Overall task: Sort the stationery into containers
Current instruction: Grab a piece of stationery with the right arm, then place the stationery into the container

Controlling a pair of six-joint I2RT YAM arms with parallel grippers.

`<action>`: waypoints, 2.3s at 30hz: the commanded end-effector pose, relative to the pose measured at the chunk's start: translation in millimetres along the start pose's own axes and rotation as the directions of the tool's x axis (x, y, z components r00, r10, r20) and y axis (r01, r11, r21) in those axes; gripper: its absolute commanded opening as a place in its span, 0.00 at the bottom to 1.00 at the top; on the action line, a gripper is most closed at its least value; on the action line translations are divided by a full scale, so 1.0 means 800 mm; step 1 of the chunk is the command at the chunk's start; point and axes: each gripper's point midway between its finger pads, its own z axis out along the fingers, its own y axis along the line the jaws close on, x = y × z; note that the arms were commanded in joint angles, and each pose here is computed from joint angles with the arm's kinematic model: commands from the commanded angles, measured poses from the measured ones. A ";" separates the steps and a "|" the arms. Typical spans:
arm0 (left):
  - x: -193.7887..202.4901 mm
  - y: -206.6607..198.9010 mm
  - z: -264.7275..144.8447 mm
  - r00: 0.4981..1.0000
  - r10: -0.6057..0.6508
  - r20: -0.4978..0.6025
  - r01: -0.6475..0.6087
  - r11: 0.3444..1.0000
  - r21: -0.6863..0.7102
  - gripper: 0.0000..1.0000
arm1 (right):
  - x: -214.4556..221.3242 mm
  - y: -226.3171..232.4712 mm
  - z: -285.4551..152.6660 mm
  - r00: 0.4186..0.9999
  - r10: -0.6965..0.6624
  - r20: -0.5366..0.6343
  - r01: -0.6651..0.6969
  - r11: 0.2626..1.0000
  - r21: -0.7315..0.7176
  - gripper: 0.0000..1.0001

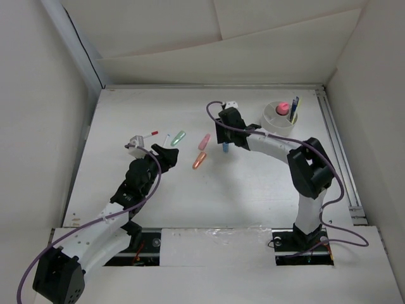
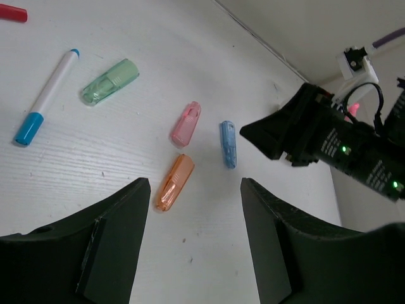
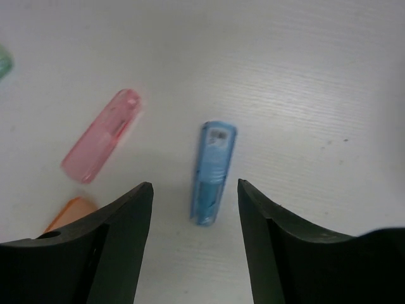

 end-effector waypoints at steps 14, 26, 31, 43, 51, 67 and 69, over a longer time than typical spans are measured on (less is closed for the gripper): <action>-0.019 -0.043 -0.003 0.999 -0.029 0.014 0.027 0.992 0.124 0.56 | -0.011 -0.015 0.064 0.994 0.016 -0.107 -0.019 0.999 -0.027 0.62; -0.019 -0.044 -0.007 0.999 -0.030 0.014 0.028 0.990 0.137 0.56 | 0.001 -0.023 0.076 0.990 0.023 -0.141 -0.023 1.000 0.000 0.54; -0.019 -0.044 -0.007 0.999 -0.030 0.014 0.028 0.990 0.137 0.56 | 0.001 -0.022 0.082 0.990 0.023 -0.141 -0.023 1.000 0.000 0.46; -0.021 -0.047 -0.008 0.999 -0.041 0.018 0.038 0.989 0.143 0.56 | -0.004 -0.028 0.087 0.991 0.032 -0.129 -0.030 0.999 0.014 0.27; -0.021 -0.047 -0.008 0.999 -0.041 0.018 0.038 0.989 0.143 0.56 | -0.096 -0.061 0.045 0.994 0.101 0.044 -0.102 0.995 0.001 0.18; -0.017 -0.043 -0.008 0.999 -0.039 0.012 0.037 0.990 0.137 0.56 | -0.269 -0.263 -0.001 0.894 0.200 0.401 -0.284 0.945 0.164 0.18; -0.017 -0.043 -0.008 0.999 -0.039 0.012 0.037 0.990 0.137 0.56 | -0.277 -0.280 0.010 0.891 0.190 0.412 -0.288 0.939 0.189 0.18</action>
